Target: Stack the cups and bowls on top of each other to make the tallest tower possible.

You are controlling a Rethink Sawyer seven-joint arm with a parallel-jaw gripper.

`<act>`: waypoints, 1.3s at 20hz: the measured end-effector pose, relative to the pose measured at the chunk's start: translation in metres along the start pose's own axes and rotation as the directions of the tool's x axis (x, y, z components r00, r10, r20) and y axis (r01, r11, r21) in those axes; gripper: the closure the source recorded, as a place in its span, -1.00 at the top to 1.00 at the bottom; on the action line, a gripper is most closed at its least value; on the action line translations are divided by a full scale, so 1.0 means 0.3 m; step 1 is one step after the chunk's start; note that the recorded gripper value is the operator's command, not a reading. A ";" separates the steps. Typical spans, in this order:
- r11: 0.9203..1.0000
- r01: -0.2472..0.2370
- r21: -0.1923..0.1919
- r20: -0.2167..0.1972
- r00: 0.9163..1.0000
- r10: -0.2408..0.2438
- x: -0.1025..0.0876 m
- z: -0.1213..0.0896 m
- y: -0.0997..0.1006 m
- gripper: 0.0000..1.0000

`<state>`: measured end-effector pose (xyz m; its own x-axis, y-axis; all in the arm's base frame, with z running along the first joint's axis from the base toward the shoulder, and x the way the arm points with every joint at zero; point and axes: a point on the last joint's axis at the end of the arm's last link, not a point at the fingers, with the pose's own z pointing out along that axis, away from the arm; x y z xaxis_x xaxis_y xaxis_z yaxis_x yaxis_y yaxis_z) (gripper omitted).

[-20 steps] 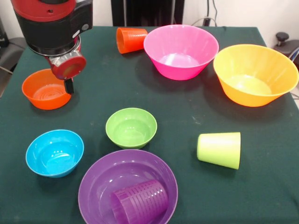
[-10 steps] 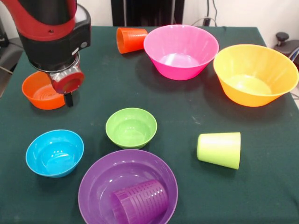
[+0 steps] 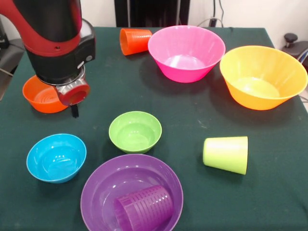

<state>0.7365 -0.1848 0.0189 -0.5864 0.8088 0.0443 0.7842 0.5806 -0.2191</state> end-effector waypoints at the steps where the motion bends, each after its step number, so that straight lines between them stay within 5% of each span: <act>1: 1.000 0.001 0.000 -0.002 1.000 -0.001 0.003 0.005 0.000 1.00; 3: 1.000 0.003 0.001 -0.006 1.000 -0.003 0.010 0.016 0.000 1.00; 4: 1.000 0.006 0.006 -0.013 1.000 -0.005 0.022 0.029 -0.004 -1.00; 20: 1.000 0.010 0.019 -0.043 0.999 -0.009 0.056 0.064 -0.022 -1.00; 21: 1.000 0.009 0.020 -0.046 0.999 -0.008 0.058 0.065 -0.027 1.00; 26: 1.000 0.008 0.020 -0.049 0.999 -0.007 0.058 0.066 -0.032 1.00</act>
<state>0.7146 -0.1782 0.0025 -0.5812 0.8083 0.0938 0.7753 0.5851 -0.2378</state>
